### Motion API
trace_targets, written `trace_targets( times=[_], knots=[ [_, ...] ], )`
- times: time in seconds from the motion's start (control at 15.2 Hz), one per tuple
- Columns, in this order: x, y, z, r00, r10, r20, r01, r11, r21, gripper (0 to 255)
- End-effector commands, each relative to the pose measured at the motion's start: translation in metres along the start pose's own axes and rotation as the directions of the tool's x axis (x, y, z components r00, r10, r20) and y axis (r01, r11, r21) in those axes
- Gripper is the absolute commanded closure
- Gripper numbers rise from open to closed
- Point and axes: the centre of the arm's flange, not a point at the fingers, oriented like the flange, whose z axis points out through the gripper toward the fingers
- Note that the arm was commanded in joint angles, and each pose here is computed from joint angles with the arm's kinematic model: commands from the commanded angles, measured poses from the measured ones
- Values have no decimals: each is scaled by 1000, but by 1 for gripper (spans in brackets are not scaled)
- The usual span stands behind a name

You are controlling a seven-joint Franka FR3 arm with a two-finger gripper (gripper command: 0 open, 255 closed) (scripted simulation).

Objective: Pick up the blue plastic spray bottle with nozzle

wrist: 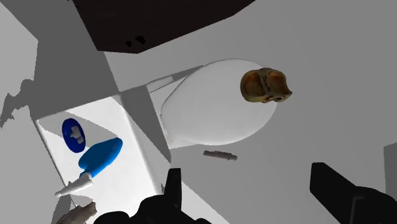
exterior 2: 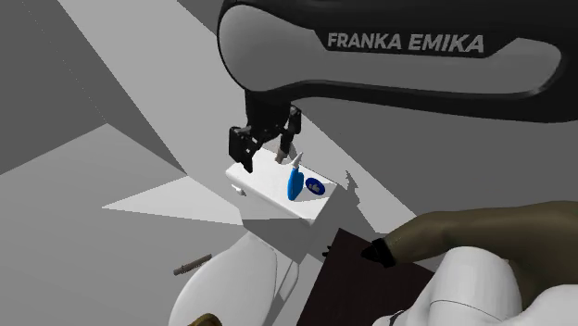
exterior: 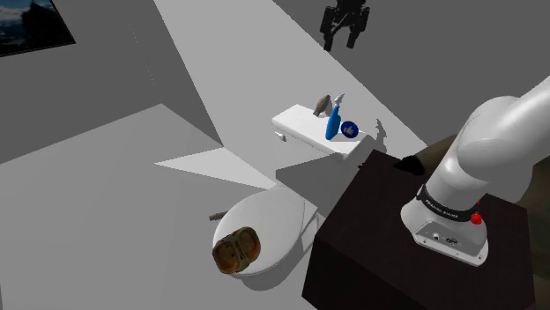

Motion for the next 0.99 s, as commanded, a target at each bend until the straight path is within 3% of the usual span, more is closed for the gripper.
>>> trace_targets(
  times=[0.0, 0.2, 0.46, 0.66, 0.92],
  knots=[
    [22, 11, 16, 998, 65, 19, -65, 998, 10, 0],
    [55, 29, 39, 986, 158, 48, -159, 987, 22, 0],
    [94, 58, 71, 956, 279, 88, -283, 959, 35, 0],
    [121, 82, 96, 923, 366, 119, -373, 927, 41, 0],
    [151, 117, 132, 865, 476, 161, -488, 872, 44, 0]
  ],
)
